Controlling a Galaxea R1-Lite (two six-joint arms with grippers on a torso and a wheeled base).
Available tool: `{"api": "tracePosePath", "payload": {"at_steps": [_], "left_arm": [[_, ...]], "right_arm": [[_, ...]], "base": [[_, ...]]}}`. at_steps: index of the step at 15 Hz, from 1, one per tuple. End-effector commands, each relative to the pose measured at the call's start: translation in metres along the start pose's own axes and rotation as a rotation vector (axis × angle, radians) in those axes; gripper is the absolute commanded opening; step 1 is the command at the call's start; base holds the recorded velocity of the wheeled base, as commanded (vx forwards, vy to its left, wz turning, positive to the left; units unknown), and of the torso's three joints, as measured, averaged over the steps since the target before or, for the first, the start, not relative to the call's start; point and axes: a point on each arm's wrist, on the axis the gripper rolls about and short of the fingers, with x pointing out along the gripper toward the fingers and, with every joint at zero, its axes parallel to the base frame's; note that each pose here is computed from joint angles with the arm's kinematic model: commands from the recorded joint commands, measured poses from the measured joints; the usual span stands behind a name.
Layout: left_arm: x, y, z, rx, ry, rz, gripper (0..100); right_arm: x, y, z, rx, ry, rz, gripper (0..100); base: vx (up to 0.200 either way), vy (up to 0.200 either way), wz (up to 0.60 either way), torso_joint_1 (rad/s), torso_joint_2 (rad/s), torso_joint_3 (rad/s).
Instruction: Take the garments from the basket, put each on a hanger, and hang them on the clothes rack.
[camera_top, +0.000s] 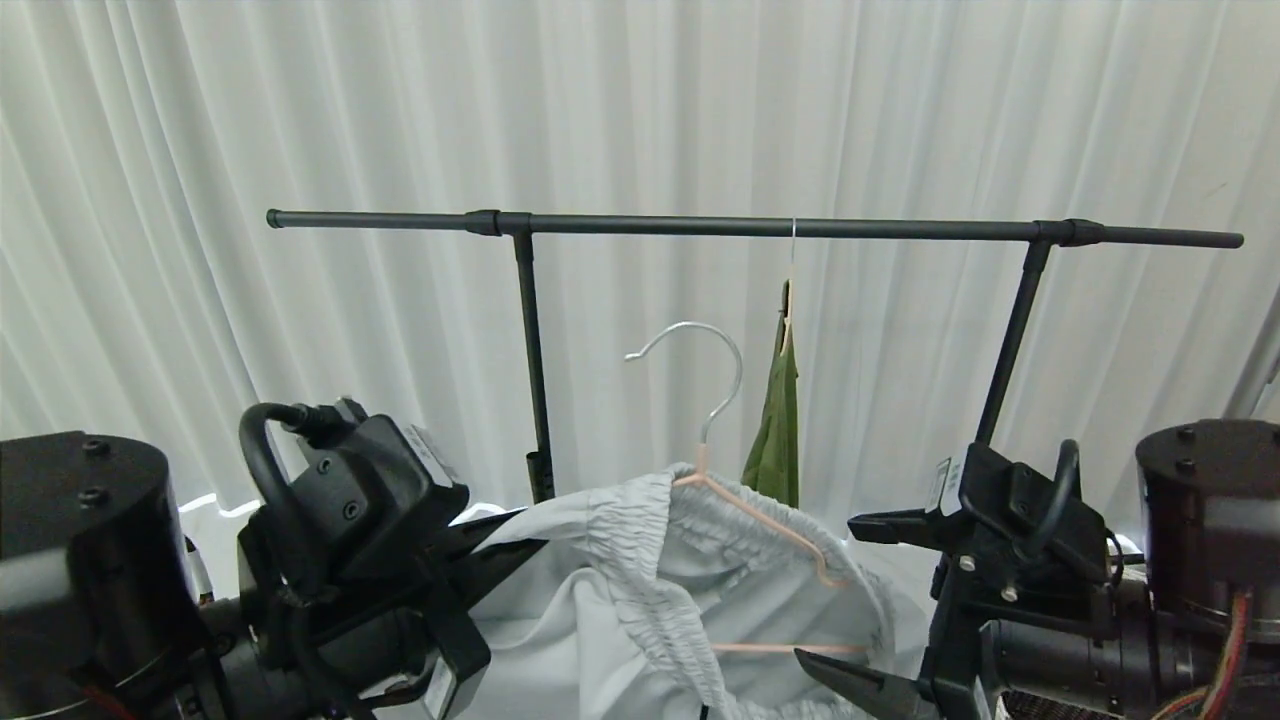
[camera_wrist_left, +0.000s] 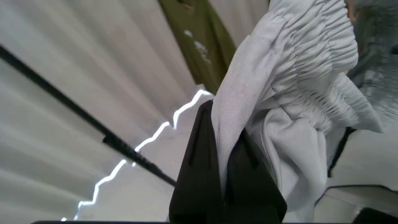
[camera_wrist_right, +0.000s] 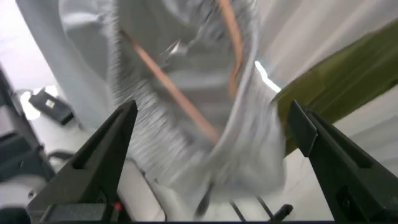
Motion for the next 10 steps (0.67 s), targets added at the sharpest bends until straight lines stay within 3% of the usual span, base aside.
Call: {"api": "tracePosePath", "payload": {"at_steps": [1, 8, 10], "left_arm": [[-0.007, -0.002, -0.003, 0.002, -0.020, -0.027, 0], [-0.014, -0.006, 0.002, 0.011, -0.075, -0.093, 0], [-0.013, -0.010, 0.004, 0.047, -0.082, -0.116, 0]], "right_arm": [[0.000, -0.005, 0.013, -0.017, 0.003, 0.047, 100], [0.001, 0.006, 0.018, -0.037, 0.093, 0.239, 100], [0.004, 0.006, 0.019, -0.031, 0.110, 0.265, 100]], "base": [[0.000, 0.000, 0.00, 0.000, 0.00, 0.000], [0.000, 0.000, 0.00, 0.000, 0.00, 0.000], [0.000, 0.000, 0.00, 0.000, 0.00, 0.000]]}}
